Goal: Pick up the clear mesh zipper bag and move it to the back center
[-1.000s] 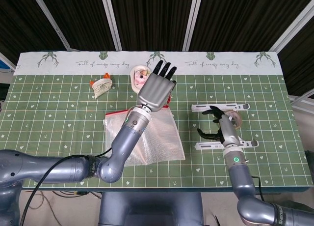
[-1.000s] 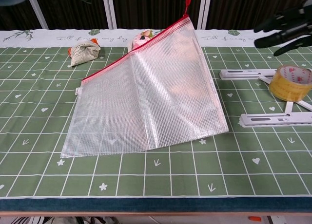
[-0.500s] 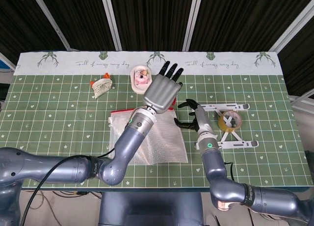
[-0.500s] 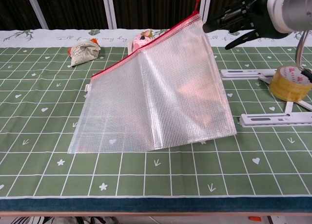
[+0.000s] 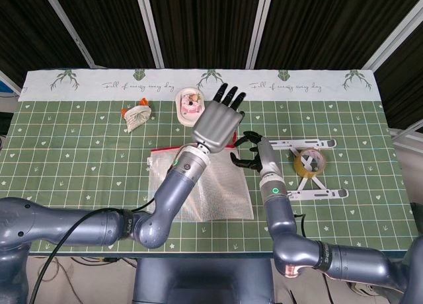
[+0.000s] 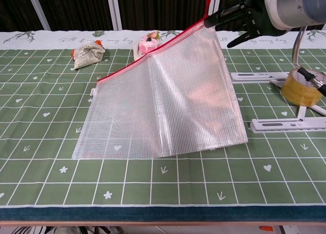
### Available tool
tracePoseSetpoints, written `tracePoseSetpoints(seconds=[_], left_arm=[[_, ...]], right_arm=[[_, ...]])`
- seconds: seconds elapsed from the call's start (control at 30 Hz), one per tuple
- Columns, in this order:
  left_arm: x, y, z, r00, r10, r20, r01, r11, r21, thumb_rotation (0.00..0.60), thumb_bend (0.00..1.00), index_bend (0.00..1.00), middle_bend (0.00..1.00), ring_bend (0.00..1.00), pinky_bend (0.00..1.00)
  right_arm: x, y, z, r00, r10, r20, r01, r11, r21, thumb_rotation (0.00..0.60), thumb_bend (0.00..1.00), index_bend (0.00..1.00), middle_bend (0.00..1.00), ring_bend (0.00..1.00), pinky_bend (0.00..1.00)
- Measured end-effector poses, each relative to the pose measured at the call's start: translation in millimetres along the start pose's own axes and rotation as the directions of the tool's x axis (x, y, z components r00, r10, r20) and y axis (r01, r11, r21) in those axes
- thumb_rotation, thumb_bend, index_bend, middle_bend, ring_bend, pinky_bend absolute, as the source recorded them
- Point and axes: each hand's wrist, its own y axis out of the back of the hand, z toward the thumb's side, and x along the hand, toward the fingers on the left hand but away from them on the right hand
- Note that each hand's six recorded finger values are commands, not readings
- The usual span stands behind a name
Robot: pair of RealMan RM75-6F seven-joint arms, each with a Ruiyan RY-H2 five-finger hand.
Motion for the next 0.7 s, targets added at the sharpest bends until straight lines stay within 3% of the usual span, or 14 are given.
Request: tracePoseSetpoints(seconds=[0.7], left_arm=[[-2.5, 2.3, -5.7, 1.000, 0.002, -0.006, -0.002, 1.000, 0.004, 0.600, 0.43, 0.58, 0.10, 0.00, 0.00]], right_arm=[[-3.3, -4.2, 0.2, 1.000, 0.001, 0.022, -0.001, 1.000, -0.014, 0.600, 0.43, 0.50, 0.20, 0.07, 0.24]])
